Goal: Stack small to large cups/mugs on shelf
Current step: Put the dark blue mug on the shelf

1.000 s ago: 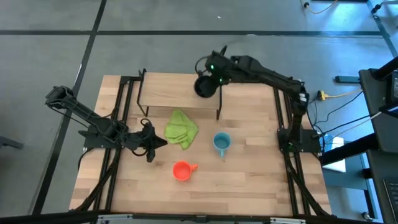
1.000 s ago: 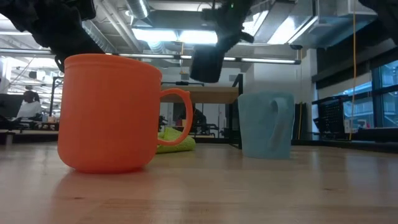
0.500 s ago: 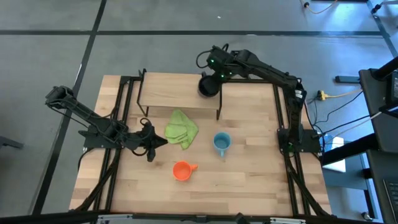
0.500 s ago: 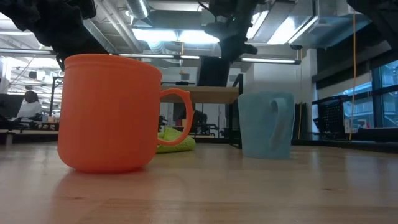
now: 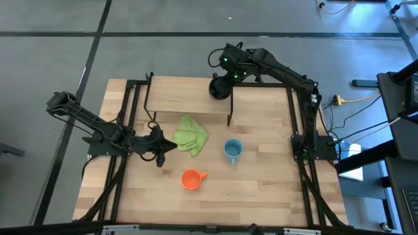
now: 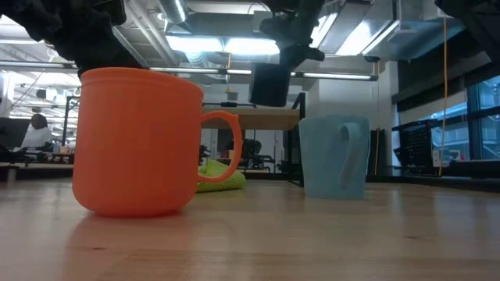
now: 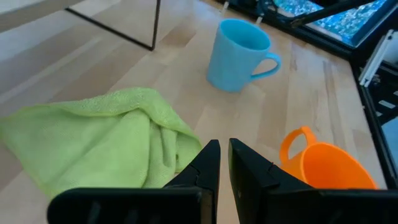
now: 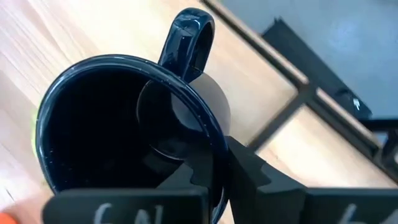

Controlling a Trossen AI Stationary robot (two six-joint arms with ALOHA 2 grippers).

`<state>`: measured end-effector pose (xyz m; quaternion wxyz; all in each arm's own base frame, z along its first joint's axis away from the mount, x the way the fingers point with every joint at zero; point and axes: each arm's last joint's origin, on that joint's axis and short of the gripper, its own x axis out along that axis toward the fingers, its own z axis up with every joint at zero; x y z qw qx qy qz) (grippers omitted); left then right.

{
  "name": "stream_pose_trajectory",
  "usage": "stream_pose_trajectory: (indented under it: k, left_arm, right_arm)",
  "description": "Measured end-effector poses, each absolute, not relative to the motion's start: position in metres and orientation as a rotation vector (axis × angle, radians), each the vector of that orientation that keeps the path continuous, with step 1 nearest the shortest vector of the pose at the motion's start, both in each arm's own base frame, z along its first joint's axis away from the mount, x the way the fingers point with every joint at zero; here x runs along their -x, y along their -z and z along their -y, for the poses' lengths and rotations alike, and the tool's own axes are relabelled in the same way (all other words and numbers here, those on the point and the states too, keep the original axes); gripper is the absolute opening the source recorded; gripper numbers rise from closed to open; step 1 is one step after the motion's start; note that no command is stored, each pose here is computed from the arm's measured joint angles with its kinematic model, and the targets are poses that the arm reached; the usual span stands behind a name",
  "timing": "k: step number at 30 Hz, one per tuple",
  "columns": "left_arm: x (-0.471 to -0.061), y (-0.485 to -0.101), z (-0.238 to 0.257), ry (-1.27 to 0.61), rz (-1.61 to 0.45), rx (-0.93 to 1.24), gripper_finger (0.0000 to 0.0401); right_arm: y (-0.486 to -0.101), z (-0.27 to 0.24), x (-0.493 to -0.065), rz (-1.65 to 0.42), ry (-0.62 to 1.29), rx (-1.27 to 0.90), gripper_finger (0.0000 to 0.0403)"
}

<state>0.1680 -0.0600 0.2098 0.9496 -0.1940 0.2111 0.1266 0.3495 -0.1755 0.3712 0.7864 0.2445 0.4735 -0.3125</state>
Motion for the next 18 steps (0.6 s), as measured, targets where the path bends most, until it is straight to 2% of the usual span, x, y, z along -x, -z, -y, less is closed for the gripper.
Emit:
stream_pose_trajectory:
  k: [8,18]
  left_arm:
    - [-0.168,-0.211,0.06,-0.252,-0.423,0.39,0.0027]
    - [-0.168,-0.211,0.06,-0.252,-0.422,0.39,0.0027]
  right_arm:
    - [-0.369,0.186,-0.342,-1.03,0.673,-0.627,0.0054]
    - [-0.369,0.189,-0.347,-0.989,0.619,-0.673,0.0043]
